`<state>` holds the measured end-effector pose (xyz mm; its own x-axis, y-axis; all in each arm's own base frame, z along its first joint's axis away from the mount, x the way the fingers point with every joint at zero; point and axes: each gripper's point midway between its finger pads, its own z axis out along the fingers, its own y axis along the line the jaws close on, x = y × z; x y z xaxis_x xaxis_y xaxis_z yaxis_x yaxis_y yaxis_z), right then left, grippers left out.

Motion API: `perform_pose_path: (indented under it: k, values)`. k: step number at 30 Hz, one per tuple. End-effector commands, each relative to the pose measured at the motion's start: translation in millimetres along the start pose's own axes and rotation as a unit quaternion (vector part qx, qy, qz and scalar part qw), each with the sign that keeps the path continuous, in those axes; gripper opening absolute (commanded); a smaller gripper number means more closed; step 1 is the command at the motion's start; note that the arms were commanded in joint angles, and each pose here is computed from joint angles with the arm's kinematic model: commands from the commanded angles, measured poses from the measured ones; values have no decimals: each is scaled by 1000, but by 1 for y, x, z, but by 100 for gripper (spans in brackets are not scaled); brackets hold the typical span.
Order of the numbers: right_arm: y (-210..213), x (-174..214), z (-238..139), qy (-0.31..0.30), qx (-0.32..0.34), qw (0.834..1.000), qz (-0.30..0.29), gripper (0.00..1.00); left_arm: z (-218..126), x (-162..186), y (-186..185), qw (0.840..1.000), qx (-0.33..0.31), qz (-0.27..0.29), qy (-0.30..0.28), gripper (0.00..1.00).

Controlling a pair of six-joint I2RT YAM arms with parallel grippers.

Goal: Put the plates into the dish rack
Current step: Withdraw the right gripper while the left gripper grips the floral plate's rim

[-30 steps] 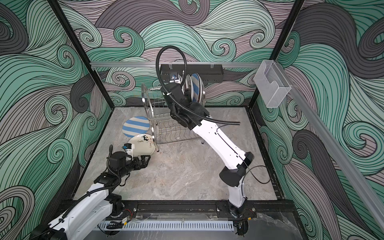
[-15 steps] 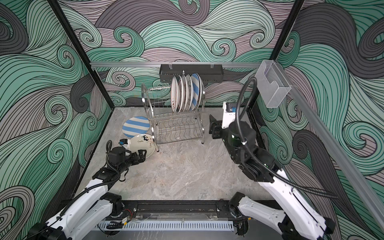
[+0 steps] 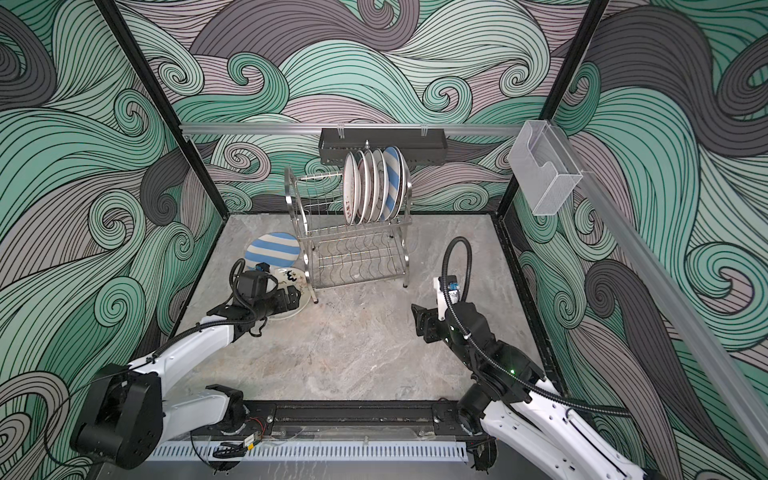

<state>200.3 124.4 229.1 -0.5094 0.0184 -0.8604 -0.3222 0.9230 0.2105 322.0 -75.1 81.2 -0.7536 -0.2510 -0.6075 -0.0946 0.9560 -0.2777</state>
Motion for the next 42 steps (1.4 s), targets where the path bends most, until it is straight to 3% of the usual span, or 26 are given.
perform_pose_path:
  k: [1, 17, 36, 42]
  values:
    - [-1, 6, -3, 1, -6, 1000, 17, 72, 4, -8, 1, 1000, -5, 10, 5, 99]
    - [1, 24, 17, 33, -5, 999, 18, 77, 23, 23, 13, 998, -7, -10, 67, 99]
    - [13, 25, 33, 55, -23, 998, 19, 78, -2, 62, 6, 989, 31, -65, 125, 99]
    - [13, 25, 33, 54, -24, 998, 22, 77, -10, 35, 14, 997, 0, -43, 70, 99]
